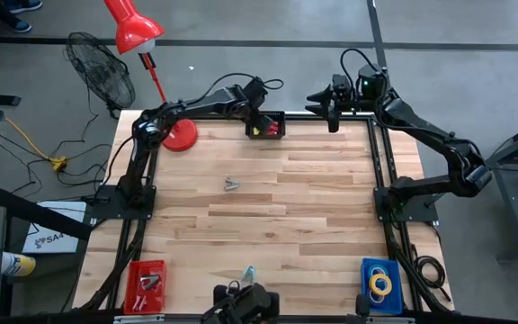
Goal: Pick and place Stapler, Stapler remover, tape
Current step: Put the gray staple remover into the red basket
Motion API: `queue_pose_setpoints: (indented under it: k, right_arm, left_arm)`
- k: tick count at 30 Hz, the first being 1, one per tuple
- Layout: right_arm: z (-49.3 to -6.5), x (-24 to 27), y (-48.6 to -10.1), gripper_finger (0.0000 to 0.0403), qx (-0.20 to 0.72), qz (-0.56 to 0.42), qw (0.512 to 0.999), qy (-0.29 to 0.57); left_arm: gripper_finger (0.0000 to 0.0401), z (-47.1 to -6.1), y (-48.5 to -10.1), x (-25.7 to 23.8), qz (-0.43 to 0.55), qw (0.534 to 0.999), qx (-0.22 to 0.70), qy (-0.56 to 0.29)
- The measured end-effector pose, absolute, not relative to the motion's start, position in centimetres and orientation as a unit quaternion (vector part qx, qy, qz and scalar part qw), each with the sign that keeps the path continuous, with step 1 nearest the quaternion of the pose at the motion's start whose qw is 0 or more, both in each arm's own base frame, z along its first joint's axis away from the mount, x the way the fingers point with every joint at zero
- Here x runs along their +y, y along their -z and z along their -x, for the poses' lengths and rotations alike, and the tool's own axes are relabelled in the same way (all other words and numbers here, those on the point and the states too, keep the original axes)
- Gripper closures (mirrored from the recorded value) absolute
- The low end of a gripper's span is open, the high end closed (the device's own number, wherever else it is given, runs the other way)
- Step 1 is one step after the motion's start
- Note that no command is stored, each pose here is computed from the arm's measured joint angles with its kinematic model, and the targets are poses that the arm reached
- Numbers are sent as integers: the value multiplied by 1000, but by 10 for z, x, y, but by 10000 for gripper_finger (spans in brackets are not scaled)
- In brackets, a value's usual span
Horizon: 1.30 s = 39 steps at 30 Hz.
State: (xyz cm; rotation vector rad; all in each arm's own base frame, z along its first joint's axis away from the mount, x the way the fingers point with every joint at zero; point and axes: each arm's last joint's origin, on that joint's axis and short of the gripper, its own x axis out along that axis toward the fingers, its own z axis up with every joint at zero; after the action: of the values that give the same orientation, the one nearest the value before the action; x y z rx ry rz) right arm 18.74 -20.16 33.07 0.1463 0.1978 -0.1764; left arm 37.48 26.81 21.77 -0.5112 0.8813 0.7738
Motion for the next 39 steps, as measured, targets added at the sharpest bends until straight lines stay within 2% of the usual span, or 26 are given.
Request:
queue_pose_setpoints:
  k: [6,12,16,23,28,34,39]
  right_arm:
    - [-187,-201,-330,233,100,-77,988,88]
    - [-187,-201,-328,233,110,-86,986,87]
    - [-187,-201,-327,233,112,-88,986,85]
    - [-187,-200,-326,233,116,-93,986,82]
    - [-187,-199,-326,233,117,-99,986,62]
    - [-185,-197,-325,233,125,-106,985,57]
    - [-183,-194,-327,233,122,-103,986,56]
  left_arm:
    - [126,-360,-238,258,213,790,447,-361]
    - [126,-346,-252,231,173,753,536,-341]
    - [125,-341,-255,210,143,730,598,-298]
    - [125,-345,-253,169,34,704,692,-157]
    - [125,-348,-247,146,19,689,717,-103]
    - [123,-351,-247,129,16,682,727,-81]
    - [88,-358,-247,113,21,690,722,-53]
